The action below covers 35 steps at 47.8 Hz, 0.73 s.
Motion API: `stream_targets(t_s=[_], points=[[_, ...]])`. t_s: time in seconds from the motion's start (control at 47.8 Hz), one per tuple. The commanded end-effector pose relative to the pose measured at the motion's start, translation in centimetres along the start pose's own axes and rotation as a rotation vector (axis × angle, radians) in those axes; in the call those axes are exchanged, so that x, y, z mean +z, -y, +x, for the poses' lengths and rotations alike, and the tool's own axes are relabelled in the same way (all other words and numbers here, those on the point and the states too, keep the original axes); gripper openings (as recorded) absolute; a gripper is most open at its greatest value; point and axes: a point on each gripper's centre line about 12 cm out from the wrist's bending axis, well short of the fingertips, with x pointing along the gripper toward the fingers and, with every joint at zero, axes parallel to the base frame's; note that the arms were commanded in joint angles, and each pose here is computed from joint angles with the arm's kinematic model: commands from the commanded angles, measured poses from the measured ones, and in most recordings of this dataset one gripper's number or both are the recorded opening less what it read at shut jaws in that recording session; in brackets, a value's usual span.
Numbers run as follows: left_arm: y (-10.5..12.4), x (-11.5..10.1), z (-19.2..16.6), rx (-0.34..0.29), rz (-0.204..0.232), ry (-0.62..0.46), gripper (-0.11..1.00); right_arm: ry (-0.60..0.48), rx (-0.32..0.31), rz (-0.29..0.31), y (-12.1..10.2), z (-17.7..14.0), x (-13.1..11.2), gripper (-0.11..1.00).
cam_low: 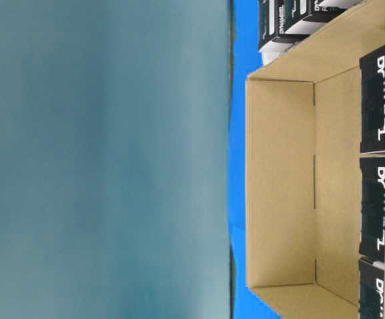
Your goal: Pick the box from inside the cardboard box.
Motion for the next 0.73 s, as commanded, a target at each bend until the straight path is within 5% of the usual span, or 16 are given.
stream_targets(t_s=[0.0, 0.209, 0.481, 0.711], points=[[0.1, 0.7, 0.0, -0.002, 0.002, 0.020, -0.02, 0.012, 0.001, 0.002, -0.1, -0.1, 0.5, 0.63], [-0.1, 0.7, 0.0, 0.004, 0.000, 0.019, -0.02, 0.036, 0.007, 0.002, -0.3, -0.8, 1.1, 0.94], [0.0, 0.7, 0.0, 0.004, -0.001, 0.020, -0.02, 0.104, 0.029, 0.001, -0.8, -3.6, 2.0, 0.94], [0.0, 0.8, 0.0, 0.002, -0.002, 0.020, -0.02, 0.253, 0.060, 0.064, -0.9, -7.9, 2.5, 0.94]])
